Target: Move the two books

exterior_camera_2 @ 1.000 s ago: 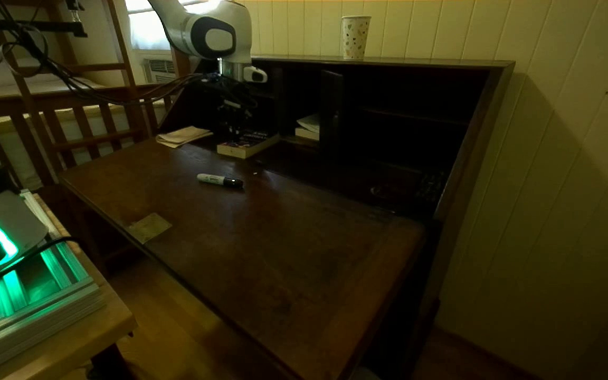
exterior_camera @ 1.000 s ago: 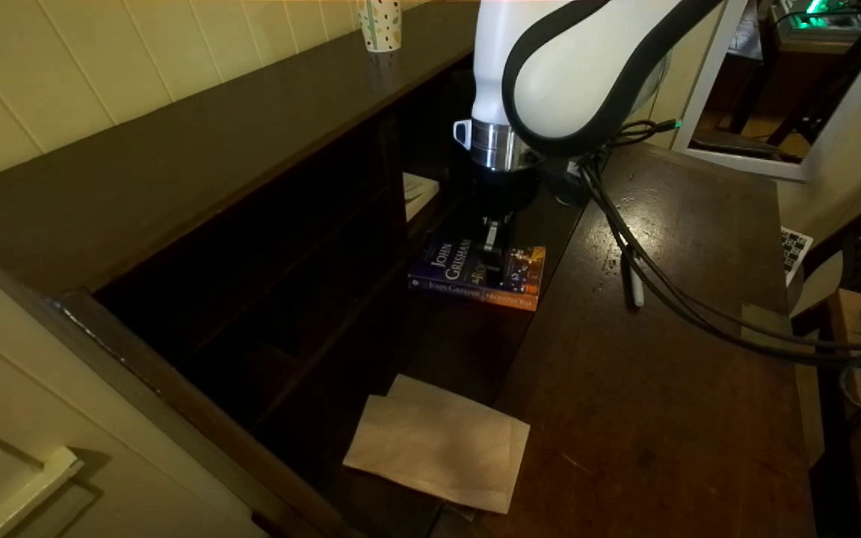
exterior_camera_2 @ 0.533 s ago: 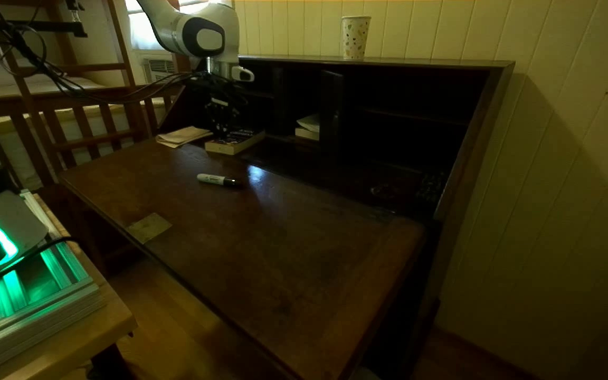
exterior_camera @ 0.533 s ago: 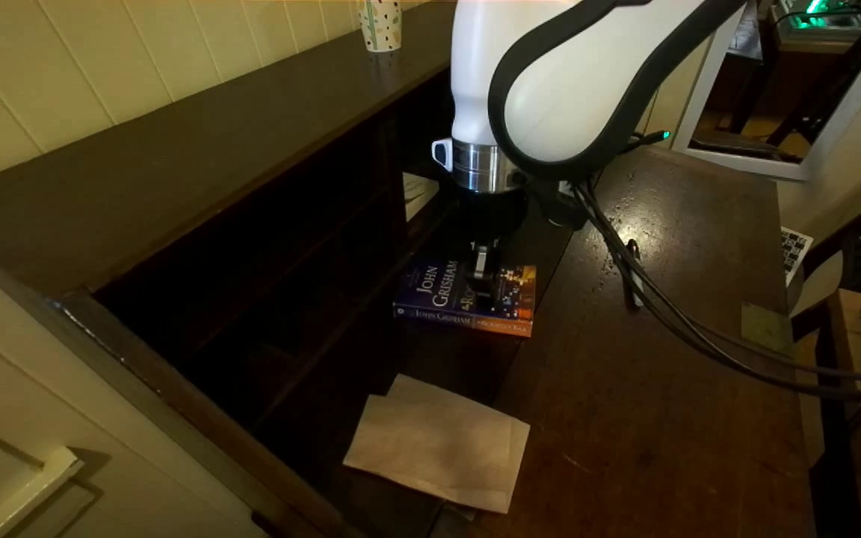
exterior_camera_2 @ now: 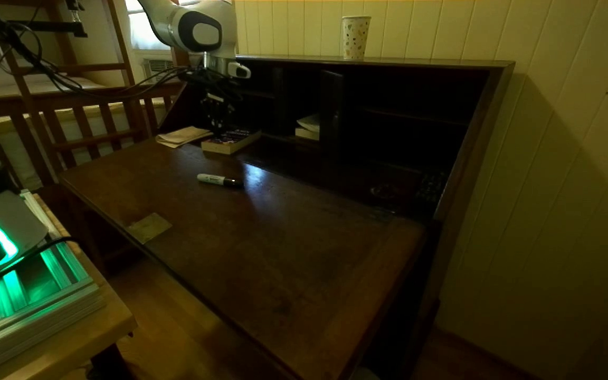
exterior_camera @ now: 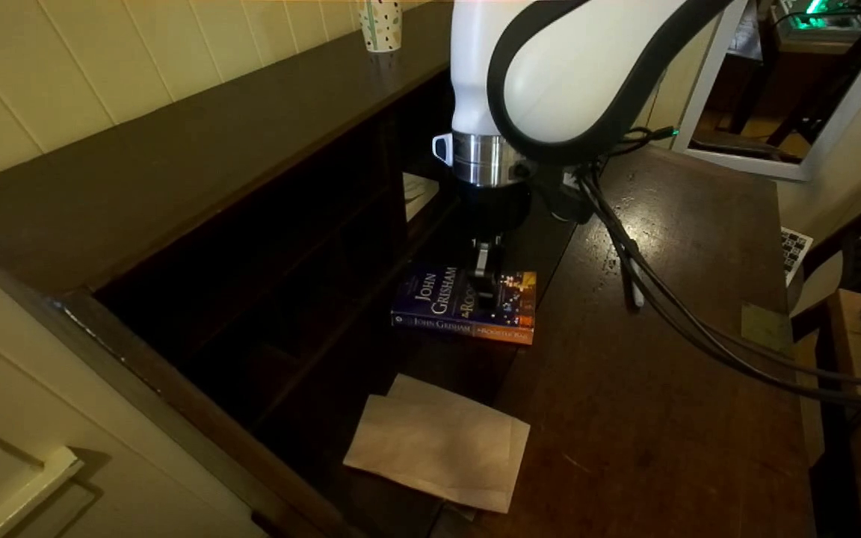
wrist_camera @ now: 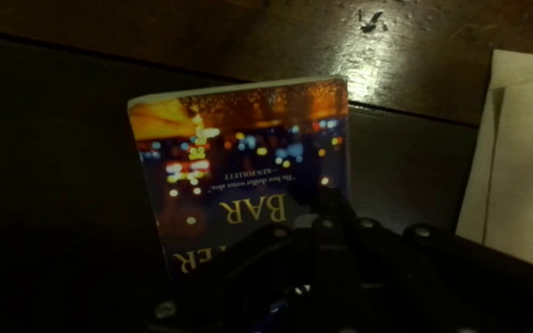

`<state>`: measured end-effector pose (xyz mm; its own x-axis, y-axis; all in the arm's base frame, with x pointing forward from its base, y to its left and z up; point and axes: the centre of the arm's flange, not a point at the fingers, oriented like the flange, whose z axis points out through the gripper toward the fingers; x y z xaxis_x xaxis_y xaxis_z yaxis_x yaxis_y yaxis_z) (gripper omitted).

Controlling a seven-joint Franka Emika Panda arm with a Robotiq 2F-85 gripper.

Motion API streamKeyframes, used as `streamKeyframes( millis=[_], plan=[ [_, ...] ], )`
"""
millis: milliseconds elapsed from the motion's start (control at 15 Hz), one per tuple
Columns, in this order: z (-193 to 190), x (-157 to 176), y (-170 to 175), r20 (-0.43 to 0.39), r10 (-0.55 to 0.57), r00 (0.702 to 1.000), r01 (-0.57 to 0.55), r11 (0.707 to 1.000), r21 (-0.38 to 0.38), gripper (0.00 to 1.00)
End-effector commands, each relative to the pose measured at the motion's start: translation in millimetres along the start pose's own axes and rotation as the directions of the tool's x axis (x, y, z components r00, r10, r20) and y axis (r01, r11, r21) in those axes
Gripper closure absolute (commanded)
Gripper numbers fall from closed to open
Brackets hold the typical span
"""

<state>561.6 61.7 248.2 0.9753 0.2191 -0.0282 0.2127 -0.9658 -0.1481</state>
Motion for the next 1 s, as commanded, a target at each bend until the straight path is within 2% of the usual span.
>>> streamKeyframes(
  millis=[0, 200, 400, 533, 733, 933],
  plan=[
    [-35, -19, 6, -0.052, 0.04, 0.998, -0.04, 0.999, -0.002, 1.0],
    [-47, -23, 24, -0.194, 0.068, 0.979, -0.077, 0.996, -0.04, 1.0],
    [-42, -22, 48, -0.36, 0.095, 0.928, -0.129, 0.989, -0.072, 1.0],
    [-37, -23, 63, -0.458, 0.118, 0.881, -0.169, 0.983, -0.071, 1.0],
    [-29, -25, 81, -0.608, 0.16, 0.778, -0.248, 0.967, -0.062, 1.0],
    [-22, -21, 90, -0.702, 0.192, 0.686, -0.305, 0.952, -0.038, 1.0]
  ],
)
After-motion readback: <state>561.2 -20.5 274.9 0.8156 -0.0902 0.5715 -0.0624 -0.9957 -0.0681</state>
